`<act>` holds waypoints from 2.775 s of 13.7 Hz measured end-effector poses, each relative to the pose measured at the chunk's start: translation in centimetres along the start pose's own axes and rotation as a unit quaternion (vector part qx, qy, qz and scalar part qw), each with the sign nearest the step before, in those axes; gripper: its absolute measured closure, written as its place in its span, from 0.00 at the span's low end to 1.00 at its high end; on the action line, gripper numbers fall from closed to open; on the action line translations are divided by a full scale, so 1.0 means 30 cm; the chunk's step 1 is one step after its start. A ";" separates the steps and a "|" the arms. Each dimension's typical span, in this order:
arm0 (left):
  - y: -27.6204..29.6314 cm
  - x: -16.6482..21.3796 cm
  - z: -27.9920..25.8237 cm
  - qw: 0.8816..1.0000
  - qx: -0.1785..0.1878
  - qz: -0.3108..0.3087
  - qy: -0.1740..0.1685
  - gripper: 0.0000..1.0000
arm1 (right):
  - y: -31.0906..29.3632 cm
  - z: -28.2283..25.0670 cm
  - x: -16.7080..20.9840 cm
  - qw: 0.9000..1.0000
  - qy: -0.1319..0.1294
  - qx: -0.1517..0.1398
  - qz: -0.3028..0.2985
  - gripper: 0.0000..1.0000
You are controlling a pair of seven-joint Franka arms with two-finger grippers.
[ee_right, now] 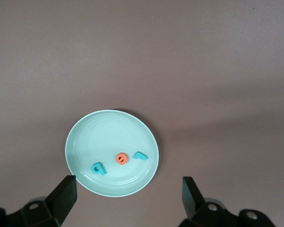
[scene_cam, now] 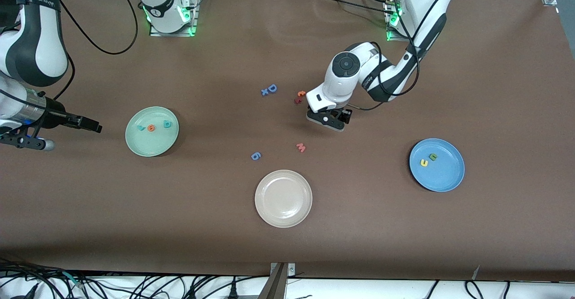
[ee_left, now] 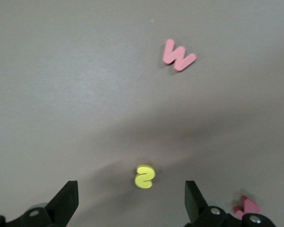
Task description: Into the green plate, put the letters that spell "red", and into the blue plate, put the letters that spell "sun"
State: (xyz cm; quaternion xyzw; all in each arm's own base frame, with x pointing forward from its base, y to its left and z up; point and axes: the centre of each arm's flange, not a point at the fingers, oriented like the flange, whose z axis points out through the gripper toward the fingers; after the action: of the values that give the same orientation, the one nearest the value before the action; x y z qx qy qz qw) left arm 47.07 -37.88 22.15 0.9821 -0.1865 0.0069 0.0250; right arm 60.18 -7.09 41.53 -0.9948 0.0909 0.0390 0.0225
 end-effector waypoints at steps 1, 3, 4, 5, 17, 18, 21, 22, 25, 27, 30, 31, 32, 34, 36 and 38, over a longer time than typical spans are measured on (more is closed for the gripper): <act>0.010 -0.004 0.013 1.000 -0.003 0.002 0.000 0.01 | 0.000 0.000 0.000 1.000 0.000 0.000 0.000 0.01; 0.018 -0.013 0.045 1.000 0.003 0.018 -0.002 0.01 | 0.000 0.000 0.000 1.000 0.000 0.000 0.000 0.01; 0.017 -0.017 0.062 1.000 0.008 0.026 -0.002 0.01 | 0.000 0.000 0.000 1.000 0.000 0.000 0.000 0.01; 0.015 -0.020 0.077 0.999 0.010 0.030 -0.004 0.01 | 0.000 0.000 0.000 1.000 0.000 0.000 0.000 0.01; 0.011 -0.036 0.149 0.999 0.005 0.045 0.000 0.11 | -0.010 -0.066 0.018 1.000 0.020 0.001 -0.003 0.01; 0.008 -0.040 0.154 0.999 0.008 0.050 0.000 0.11 | -0.010 -0.076 0.018 1.000 0.022 0.002 -0.004 0.01; 0.004 -0.051 0.163 0.998 0.012 0.054 -0.003 0.15 | -0.009 -0.126 0.007 0.999 0.034 0.006 -0.008 0.01; 0.004 -0.052 0.164 0.998 0.012 0.055 -0.003 0.15 | -0.009 -0.146 0.001 0.999 0.038 0.008 -0.009 0.00; 0.004 -0.052 0.165 0.998 0.012 0.055 -0.003 0.17 | -0.016 -0.226 -0.014 0.999 0.040 0.013 -0.015 0.00; 0.005 -0.053 0.166 0.998 0.012 0.055 -0.003 0.20 | -0.028 -0.290 -0.021 0.999 0.036 0.011 -0.022 0.00; 0.012 -0.057 0.167 0.998 0.011 0.054 -0.004 0.23 | -0.063 -0.385 -0.029 0.999 0.039 0.011 -0.034 0.00; 0.015 -0.058 0.168 0.999 0.011 0.051 -0.004 0.26 | -0.076 -0.408 -0.032 0.998 0.041 0.013 -0.039 0.00; 0.017 -0.060 0.169 0.999 0.011 0.050 -0.004 0.27 | -0.090 -0.422 -0.034 0.998 0.043 0.013 -0.046 0.00; 0.019 -0.061 0.171 0.999 0.011 0.049 -0.005 0.31 | -0.115 -0.438 -0.042 0.997 0.046 -0.005 -0.064 0.00; 0.019 -0.063 0.175 0.999 0.011 0.049 -0.006 0.35 | -0.146 -0.448 -0.051 0.996 0.048 -0.012 -0.075 0.00; 0.020 -0.063 0.174 0.999 0.011 0.050 -0.006 0.40 | -0.165 -0.452 -0.056 0.996 0.050 -0.012 -0.075 0.00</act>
State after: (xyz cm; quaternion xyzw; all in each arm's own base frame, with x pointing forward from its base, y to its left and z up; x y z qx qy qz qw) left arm 45.11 -38.01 16.91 0.9719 -0.2351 0.0047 0.0124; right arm 60.45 -2.64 55.34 -0.9998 0.0161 -0.0113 0.0091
